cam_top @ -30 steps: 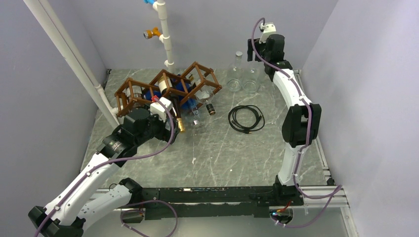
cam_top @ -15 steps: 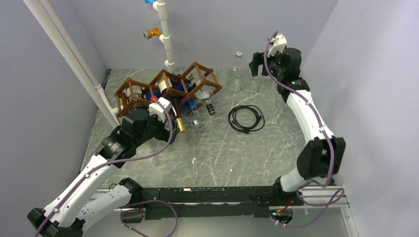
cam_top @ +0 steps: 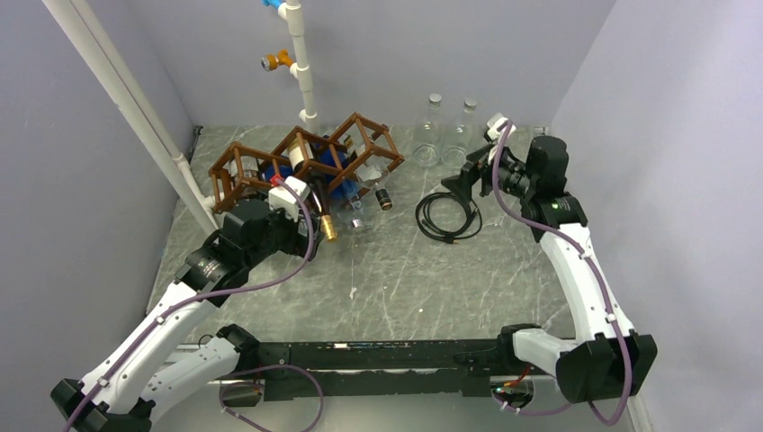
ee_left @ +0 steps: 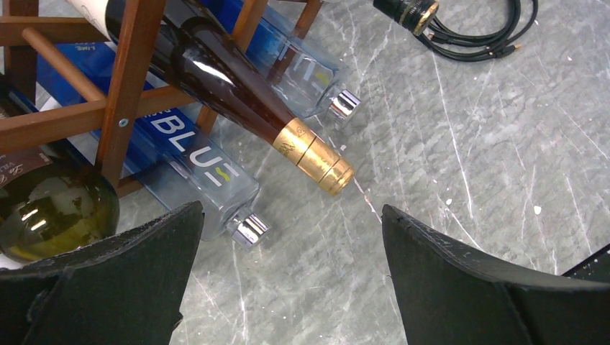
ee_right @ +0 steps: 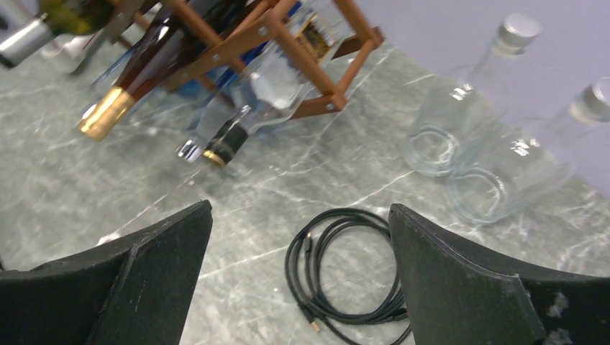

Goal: Take the wine bottle off the wine rack
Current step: Place the wine bottle at the center of the board, then pick up the wine bottle from the wine rack.

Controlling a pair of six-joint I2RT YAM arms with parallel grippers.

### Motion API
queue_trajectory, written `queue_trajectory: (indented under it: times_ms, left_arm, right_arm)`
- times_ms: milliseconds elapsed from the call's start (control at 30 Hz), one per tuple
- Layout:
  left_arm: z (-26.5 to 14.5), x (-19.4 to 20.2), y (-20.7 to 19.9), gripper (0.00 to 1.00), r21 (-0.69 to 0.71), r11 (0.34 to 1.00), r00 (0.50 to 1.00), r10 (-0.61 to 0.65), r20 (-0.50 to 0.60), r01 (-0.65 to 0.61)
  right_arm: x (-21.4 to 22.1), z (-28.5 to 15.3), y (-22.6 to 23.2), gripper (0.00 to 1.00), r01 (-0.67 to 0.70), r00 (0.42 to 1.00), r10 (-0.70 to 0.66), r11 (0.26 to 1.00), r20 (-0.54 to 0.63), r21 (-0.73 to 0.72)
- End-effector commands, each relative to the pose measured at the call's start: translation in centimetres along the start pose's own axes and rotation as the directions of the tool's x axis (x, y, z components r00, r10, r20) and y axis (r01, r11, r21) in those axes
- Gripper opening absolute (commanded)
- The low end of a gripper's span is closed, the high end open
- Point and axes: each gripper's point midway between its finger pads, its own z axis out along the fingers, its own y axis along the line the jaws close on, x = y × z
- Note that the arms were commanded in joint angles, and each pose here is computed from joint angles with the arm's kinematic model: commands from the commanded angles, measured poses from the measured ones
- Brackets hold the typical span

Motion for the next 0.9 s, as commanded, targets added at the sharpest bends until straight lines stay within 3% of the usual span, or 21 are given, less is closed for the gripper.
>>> queue_trajectory:
  times_ms: [0, 300, 633, 867]
  left_arm:
    - [0.1, -1.0, 0.8, 1.00, -0.049, 0.998, 0.998, -0.036, 0.045, 0.038]
    - [0.0, -0.9, 1.8, 1.00, -0.109, 0.992, 0.997, -0.062, 0.035, 0.065]
    - [-1.1, -1.0, 2.3, 0.99, -0.131, 0.986, 0.992, -0.091, 0.083, 0.101]
    - [-2.1, -0.3, 2.3, 1.00, -0.131, 0.970, 0.973, -0.188, 0.133, 0.205]
  right_arm:
    - [1.6, -1.5, 2.7, 0.96, 0.027, 1.000, -0.028, 0.993, -0.004, -0.117]
    - [4.1, -4.3, 2.9, 0.97, -0.080, 0.993, 0.094, 0.982, 0.075, -0.173]
    - [5.4, -4.5, 2.8, 0.97, -0.073, 0.994, 0.085, 0.983, 0.066, -0.170]
    - [5.4, -4.7, 2.8, 0.97, -0.061, 0.995, 0.073, 0.985, 0.067, -0.162]
